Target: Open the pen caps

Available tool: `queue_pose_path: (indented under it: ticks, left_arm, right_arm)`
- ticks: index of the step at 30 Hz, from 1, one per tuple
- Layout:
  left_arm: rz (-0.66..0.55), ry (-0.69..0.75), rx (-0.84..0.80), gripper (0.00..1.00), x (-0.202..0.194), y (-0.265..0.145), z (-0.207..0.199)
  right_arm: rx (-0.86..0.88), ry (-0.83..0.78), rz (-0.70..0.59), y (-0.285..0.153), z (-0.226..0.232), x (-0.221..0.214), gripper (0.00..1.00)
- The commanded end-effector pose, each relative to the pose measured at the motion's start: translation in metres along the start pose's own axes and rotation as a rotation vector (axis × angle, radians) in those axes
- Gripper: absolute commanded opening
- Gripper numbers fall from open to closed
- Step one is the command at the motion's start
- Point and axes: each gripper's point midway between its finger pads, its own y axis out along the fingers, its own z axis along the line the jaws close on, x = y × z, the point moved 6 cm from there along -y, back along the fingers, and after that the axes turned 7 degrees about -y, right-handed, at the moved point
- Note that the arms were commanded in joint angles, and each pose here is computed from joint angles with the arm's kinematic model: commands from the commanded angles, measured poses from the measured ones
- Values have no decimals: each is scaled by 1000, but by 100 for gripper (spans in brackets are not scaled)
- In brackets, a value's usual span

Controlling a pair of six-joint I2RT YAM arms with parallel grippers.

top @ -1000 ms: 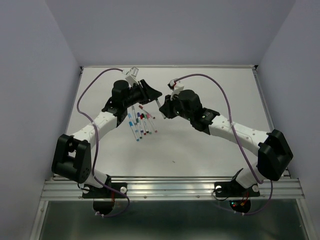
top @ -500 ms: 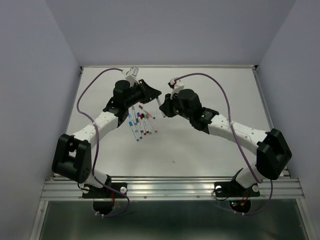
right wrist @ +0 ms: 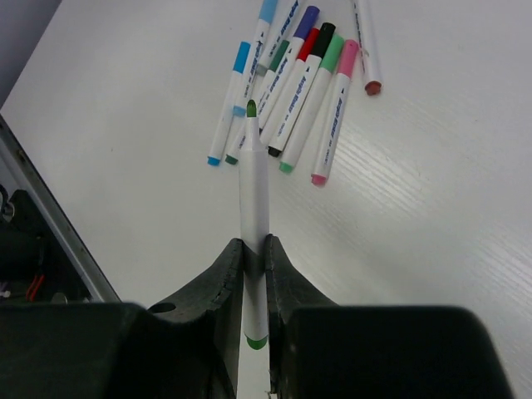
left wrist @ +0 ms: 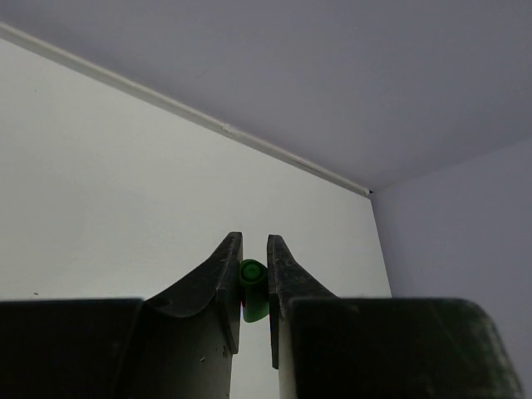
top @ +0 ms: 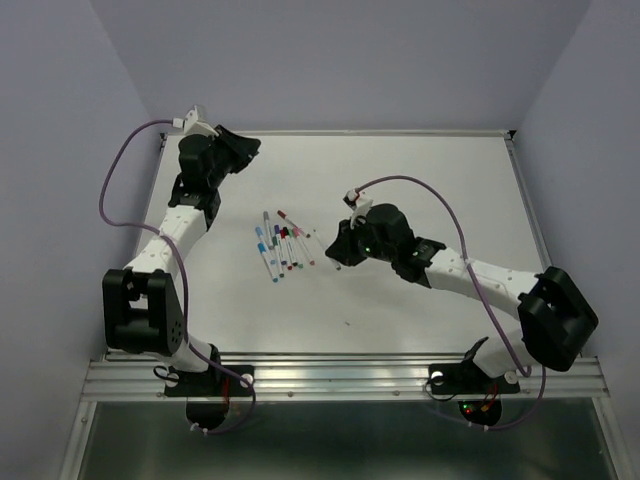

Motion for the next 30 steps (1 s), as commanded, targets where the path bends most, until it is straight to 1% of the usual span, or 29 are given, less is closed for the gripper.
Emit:
queue_pose_path:
  ticks: [1, 2, 3, 4, 5, 6, 7, 8, 10, 11, 12, 13, 15, 16, 18, 19, 22, 25, 26, 30]
  left_arm:
    - [-116, 74, -49, 0, 31, -6, -28]
    - [-120, 78, -42, 0, 33, -6, -29]
    - [-119, 83, -27, 0, 34, -5, -27]
    - [-99, 95, 25, 0, 32, -3, -17]
    - [-95, 105, 47, 0, 34, -1, -16]
    - [-86, 113, 85, 0, 35, 1, -10]
    - [-70, 127, 127, 0, 34, 3, -3]
    - [-41, 153, 220, 0, 32, 8, 12]
    - [-8, 173, 321, 0, 31, 13, 30]
    - [47, 172, 424, 0, 23, 16, 55]
    - [56, 196, 446, 0, 28, 19, 57]
    - [105, 199, 511, 0, 19, 23, 76]
    - [132, 222, 541, 0, 20, 30, 84]
    - [153, 224, 619, 0, 14, 32, 101]
    - [161, 241, 645, 0, 15, 37, 108]
    - [172, 248, 674, 0, 12, 38, 117]
    - [186, 268, 704, 0, 15, 43, 128]
    - [231, 299, 799, 0, 14, 45, 148]
    - [223, 309, 846, 0, 15, 48, 158]
    - [247, 320, 897, 0, 12, 51, 181]
  right_arm:
    - [24, -6, -66, -14, 9, 17, 1]
    - [-6, -9, -73, -15, 6, 19, 1]
    - [-47, -4, -53, -15, 2, 18, 1]
    - [-137, 8, -69, -12, -7, 25, 1]
    - [-193, 24, -58, -11, -17, 27, 1]
    - [-310, 74, -30, -15, -41, 24, 1]
    - [-344, 99, -20, -15, -52, 24, 1]
    - [-393, 132, 10, -16, -67, 21, 1]
    - [-508, 182, 12, -22, -94, 21, 1]
    - [-584, 210, 17, -29, -115, 20, 1]
    - [-669, 208, 39, -34, -129, 17, 1]
    - [-703, 210, 55, -37, -139, 14, 1]
    - [-791, 234, 107, -44, -166, 4, 1]
    - [-816, 245, 122, -46, -173, 0, 1]
    - [-894, 256, 142, -54, -192, -7, 1]
    - [-920, 260, 160, -54, -199, -14, 1]
    - [-988, 277, 188, -65, -221, -21, 1]
    - [-1060, 288, 229, -74, -241, -33, 1]
    - [-1080, 292, 248, -75, -247, -39, 1]
    - [-1097, 296, 275, -78, -259, -41, 2]
